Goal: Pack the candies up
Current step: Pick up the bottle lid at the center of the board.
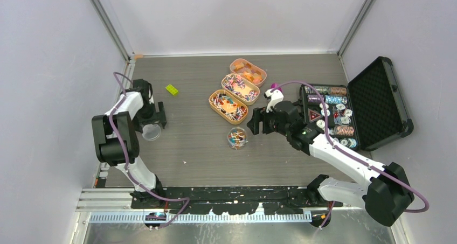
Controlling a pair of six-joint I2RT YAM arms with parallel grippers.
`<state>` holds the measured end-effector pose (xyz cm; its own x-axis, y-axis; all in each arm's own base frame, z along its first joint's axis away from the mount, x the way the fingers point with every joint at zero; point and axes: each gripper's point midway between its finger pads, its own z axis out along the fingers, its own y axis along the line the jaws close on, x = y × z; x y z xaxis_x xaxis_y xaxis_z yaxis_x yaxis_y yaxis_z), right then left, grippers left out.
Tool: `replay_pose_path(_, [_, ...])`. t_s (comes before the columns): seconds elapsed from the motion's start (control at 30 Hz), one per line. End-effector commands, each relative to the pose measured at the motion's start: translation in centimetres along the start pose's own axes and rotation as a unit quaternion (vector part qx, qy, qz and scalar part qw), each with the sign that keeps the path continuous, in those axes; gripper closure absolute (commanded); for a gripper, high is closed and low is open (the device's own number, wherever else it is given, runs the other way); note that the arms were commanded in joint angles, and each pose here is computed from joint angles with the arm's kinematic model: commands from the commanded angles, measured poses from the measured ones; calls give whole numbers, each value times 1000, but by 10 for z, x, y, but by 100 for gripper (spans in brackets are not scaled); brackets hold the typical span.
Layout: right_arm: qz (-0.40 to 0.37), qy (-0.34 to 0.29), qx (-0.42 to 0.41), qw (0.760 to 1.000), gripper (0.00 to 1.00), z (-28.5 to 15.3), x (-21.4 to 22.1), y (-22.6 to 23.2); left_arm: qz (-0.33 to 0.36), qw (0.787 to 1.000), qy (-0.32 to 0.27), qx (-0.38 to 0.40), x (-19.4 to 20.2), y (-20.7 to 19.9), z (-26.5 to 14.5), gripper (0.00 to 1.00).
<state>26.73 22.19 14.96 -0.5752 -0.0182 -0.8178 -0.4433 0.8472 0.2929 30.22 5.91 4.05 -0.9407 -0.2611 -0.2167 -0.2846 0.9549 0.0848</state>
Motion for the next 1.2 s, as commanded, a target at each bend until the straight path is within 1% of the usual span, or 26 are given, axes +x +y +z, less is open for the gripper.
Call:
replay_pose_path(0.0, [-7, -50, 5, 999, 23, -8, -26, 1, -1, 999, -8, 42, -9, -5, 1, 0])
replay_pose_path(0.27, [-8, -45, 7, 999, 22, -8, -23, 0, -1, 999, 10, 32, -7, -1, 11, 0])
replay_pose_path(0.53, [-9, -43, 8, 999, 22, -7, -23, 0, 2, 1000, 24, 1, -4, 10, 17, 0])
replay_pose_path(0.67, [-8, -43, 8, 999, 22, -7, -23, 0, 1, 1000, 1, 1, -10, 11, 9, 0])
replay_pose_path(0.77, [-9, -41, 5, 999, 22, -7, -22, 1, -4, 1000, -27, -2, -18, 13, 0, 0])
replay_pose_path(0.87, [-9, -38, 0, 999, 22, -6, -21, 3, -11, 999, -36, -7, -19, 18, 0, 0])
replay_pose_path(1.03, [-10, -33, 1, 999, 22, -4, -20, 3, -23, 1000, -18, 3, -13, 19, 9, 0])
replay_pose_path(1.17, [-10, -33, 0, 999, 22, -5, -21, 3, -23, 1000, -5, -4, -9, 22, 15, 0])
